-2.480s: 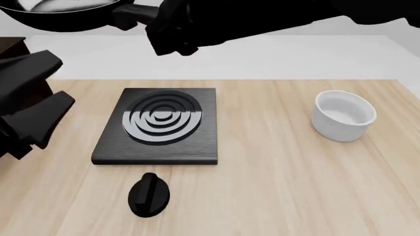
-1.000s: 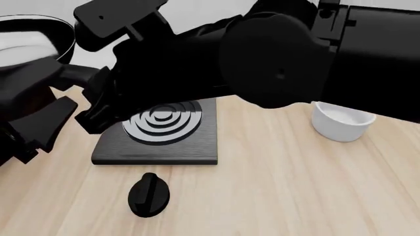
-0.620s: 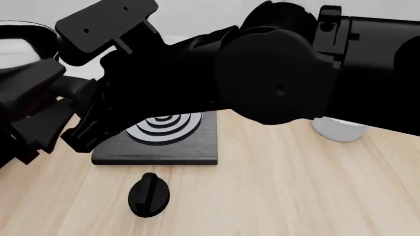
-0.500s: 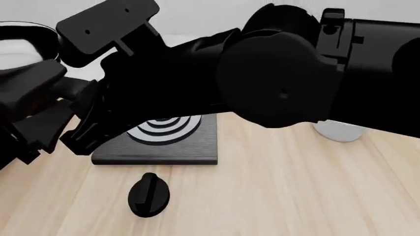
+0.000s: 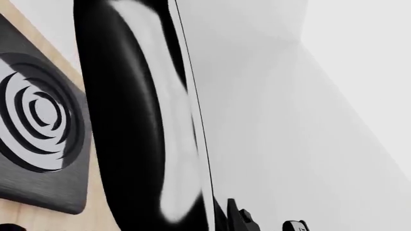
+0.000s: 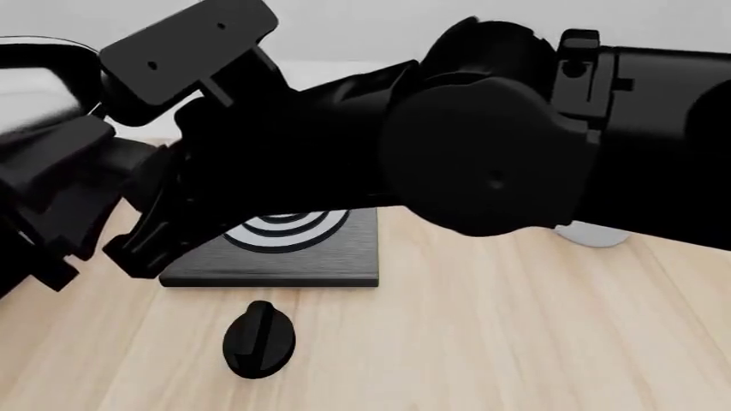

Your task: Put the frying pan on the cabinet shelf.

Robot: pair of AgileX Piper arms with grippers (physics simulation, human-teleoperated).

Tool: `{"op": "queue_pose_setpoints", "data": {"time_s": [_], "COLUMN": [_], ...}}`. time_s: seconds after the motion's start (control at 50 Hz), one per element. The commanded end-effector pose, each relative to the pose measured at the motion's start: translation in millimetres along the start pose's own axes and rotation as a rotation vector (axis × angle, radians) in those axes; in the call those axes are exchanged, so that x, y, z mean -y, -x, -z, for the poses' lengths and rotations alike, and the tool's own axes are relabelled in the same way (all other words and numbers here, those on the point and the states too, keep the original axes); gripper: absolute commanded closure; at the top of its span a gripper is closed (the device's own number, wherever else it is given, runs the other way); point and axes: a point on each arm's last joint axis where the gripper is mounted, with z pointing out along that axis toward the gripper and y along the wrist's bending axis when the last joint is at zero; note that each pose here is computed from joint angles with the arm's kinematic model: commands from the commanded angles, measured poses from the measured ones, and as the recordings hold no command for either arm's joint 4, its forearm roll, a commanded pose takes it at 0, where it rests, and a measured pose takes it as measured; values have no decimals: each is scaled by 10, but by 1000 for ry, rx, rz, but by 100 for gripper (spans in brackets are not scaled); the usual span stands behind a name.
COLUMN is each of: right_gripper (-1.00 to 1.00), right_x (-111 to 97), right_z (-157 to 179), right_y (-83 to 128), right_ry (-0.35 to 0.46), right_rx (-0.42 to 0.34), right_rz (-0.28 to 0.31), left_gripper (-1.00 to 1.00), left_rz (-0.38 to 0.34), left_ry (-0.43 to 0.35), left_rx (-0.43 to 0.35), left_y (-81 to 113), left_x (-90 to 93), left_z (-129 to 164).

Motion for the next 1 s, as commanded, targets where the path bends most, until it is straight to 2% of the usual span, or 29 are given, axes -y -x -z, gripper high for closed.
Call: {"op": "queue_pose_setpoints", "data": {"time_s": [0.02,0.08,0.14,0.16,0.24,0.42,0.5,0.54,0.6,0.66,0.72,0.76,0.78,0.8,0.9,0.96,0.98,1.0], "right_gripper": [100,100,100,-100,-100,-100,-100,-100,-100,-100,-100,-100,-100,-100,-100,-100,-100,-100], "right_x": [-100,-96,-139,-106,-98,-11,63,130,185,266,398,448,462,465,508,552,548,540], "right_z": [301,338,329,350,412,656,820,940,943,1023,1234,1320,1382,1452,1611,1766,1743,1751], "right_y": [181,180,170,168,217,272,279,269,137,48,-120,-192,-239,-295,-475,-688,-742,-782], "right_ry": [31,30,41,32,33,9,-14,-36,-57,-88,-147,-175,-185,-189,-232,-289,-286,-288], "right_rx": [90,100,98,100,109,143,169,191,178,186,210,219,233,248,267,289,281,282], "right_rz": [9,-3,18,11,-21,-25,-38,-64,-64,-90,-146,-153,-178,-225,-248,-269,-289,-280], "left_gripper": [100,100,100,100,100,100,100,100,100,100,100,100,100,100,100,100,100,100], "left_rz": [-107,-109,-111,-111,-115,-120,-122,-122,-126,-127,-124,-137,-157,-143,-147,-147,-148,-148], "left_ry": [34,34,32,31,29,28,28,27,26,30,25,18,6,15,23,23,22,21], "left_rx": [13,15,17,19,23,24,23,24,27,29,31,41,40,38,41,40,40,40], "left_y": [18,24,26,25,31,35,36,40,41,45,47,68,74,66,64,64,63,65], "left_x": [-56,-46,-42,-49,-44,-33,-25,-10,-18,-22,-12,32,79,41,14,16,12,24], "left_z": [-12,-9,-8,-5,-4,-6,-4,2,3,-5,3,17,29,20,18,18,21,22]}}
